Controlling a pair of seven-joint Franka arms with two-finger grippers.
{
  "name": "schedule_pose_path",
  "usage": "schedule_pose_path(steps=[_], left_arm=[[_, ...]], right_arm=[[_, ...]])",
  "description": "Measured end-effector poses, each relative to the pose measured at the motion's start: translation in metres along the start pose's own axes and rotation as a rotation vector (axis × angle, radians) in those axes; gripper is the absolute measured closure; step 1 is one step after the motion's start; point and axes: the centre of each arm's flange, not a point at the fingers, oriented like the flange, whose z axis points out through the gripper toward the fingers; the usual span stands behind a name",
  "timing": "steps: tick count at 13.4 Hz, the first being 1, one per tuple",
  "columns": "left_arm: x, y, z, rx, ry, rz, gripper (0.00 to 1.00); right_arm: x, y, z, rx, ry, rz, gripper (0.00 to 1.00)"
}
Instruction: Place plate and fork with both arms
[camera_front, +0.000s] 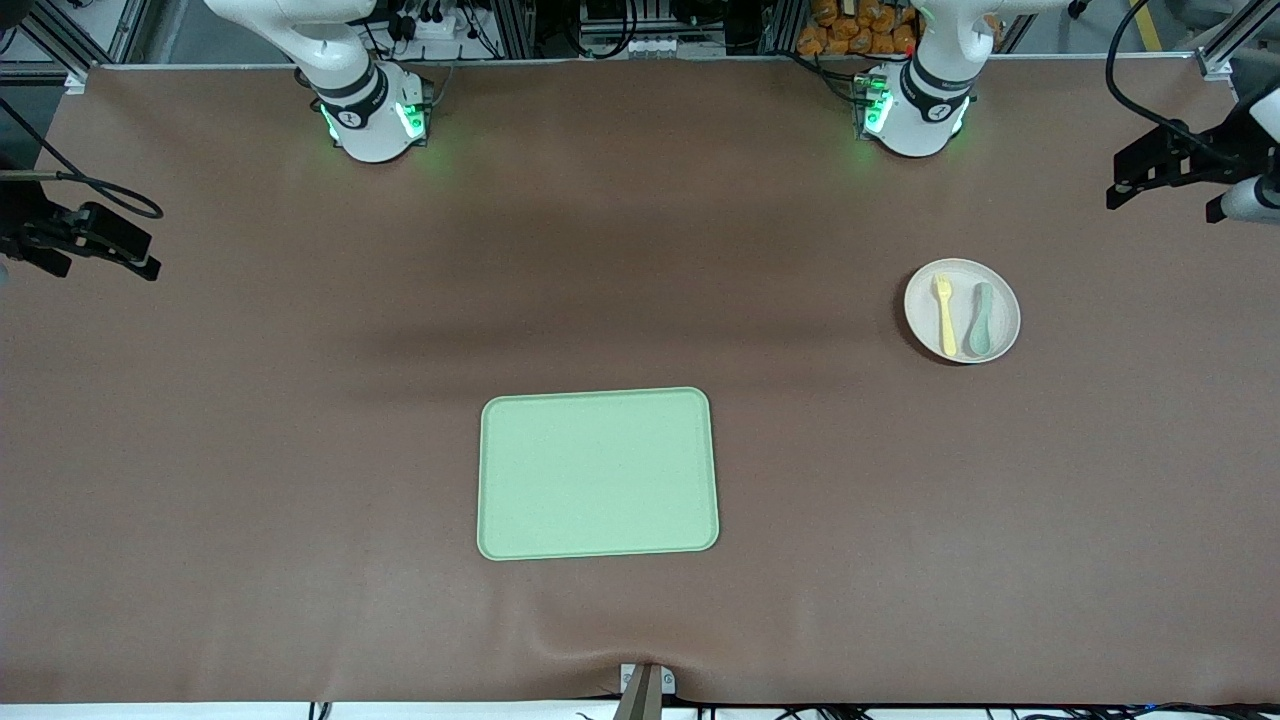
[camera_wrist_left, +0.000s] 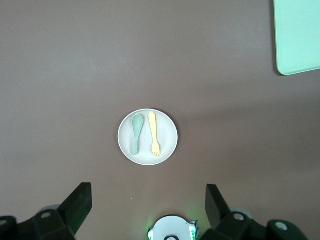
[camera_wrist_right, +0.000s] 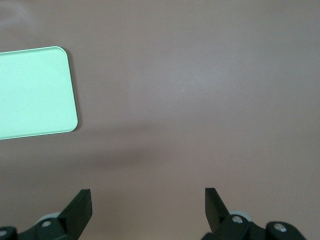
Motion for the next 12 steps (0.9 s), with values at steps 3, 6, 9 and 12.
schedule_pose_path(steps=[3,6,9,12], left_arm=[[0.007,-0.016,0.016,-0.007,-0.033,-0.029,0.00],[0.011,-0.043,0.044,-0.023,-0.099,-0.076,0.00],[0.025,-0.068,0.119,-0.055,-0.256,-0.113,0.00],[0.032,-0.116,0.222,-0.084,-0.396,-0.183,0.00]], right_arm=[[0.000,0.001,0.000,0.000,0.000,0.002,0.00],[0.000,0.001,0.000,0.000,0.000,0.002,0.00],[0.000,0.002,0.000,0.000,-0.001,0.004,0.00],[0.000,0.002,0.000,0.000,-0.001,0.004,0.00]])
